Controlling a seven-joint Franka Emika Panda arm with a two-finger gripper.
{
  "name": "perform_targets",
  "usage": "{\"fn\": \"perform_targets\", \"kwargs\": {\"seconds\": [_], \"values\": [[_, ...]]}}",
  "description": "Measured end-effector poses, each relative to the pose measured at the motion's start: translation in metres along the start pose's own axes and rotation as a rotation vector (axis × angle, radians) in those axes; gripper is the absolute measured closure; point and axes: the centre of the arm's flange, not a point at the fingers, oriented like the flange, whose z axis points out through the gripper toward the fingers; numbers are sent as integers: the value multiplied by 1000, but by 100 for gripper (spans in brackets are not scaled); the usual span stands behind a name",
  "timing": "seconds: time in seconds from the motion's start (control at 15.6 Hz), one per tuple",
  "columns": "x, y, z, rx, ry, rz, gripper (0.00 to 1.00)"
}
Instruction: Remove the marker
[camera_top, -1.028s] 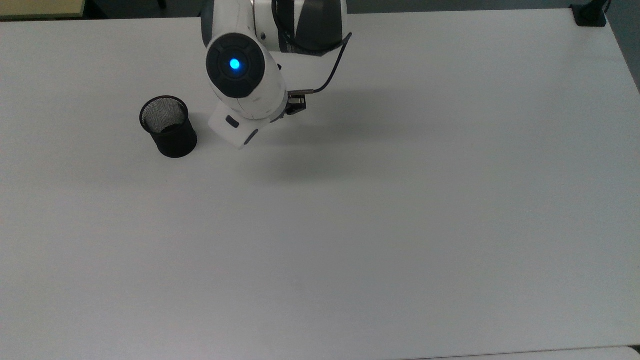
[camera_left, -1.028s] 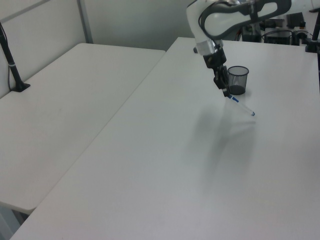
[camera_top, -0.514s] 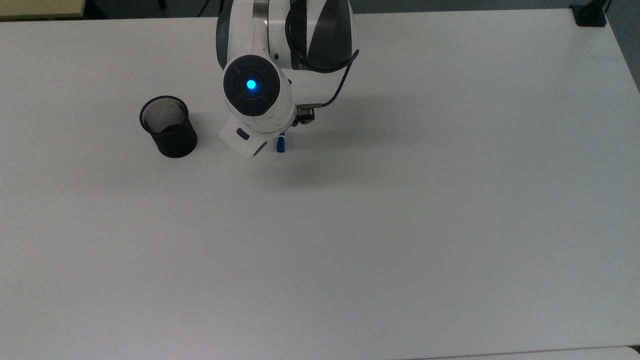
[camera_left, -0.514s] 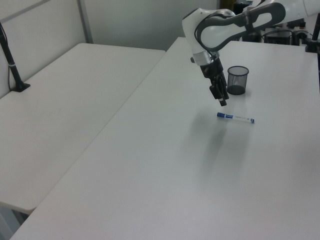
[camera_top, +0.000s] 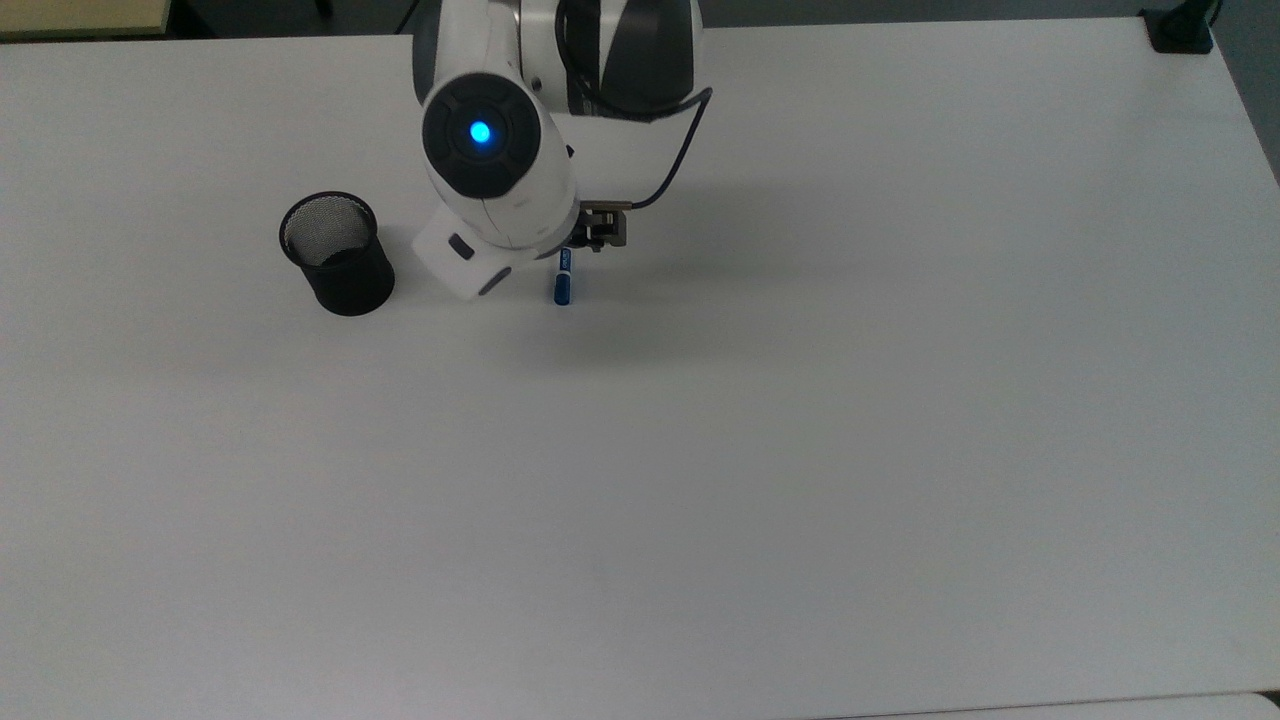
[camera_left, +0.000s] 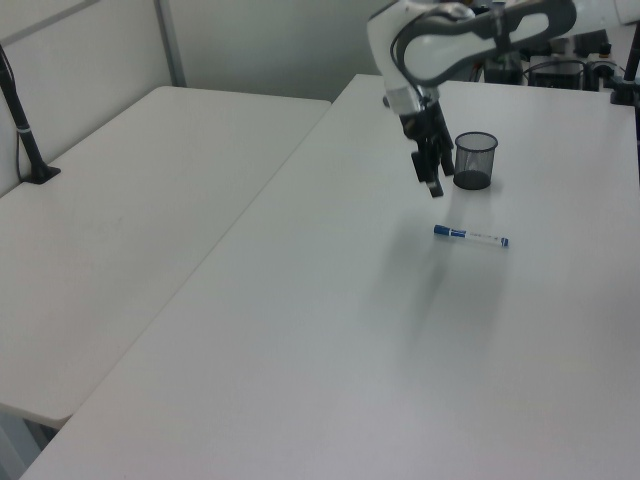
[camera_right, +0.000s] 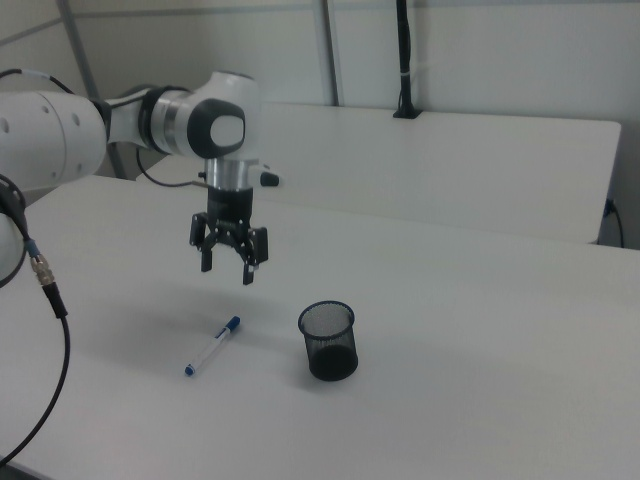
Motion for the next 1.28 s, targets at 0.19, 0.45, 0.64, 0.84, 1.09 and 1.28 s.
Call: {"fn": "perform_targets", "kwargs": {"seconds": [0.19, 0.45, 0.64, 0.84, 1.09, 1.28], "values": [[-30, 30, -58, 18, 101, 50, 0], [-80, 72, -121, 49, 217, 108, 0], [-98, 86, -133, 60, 256, 129, 0], [-109, 99, -140, 68, 311, 154, 0], [-130, 109, -150, 79, 336, 175, 0], [-135, 108, -151, 82, 337, 183, 0]]}}
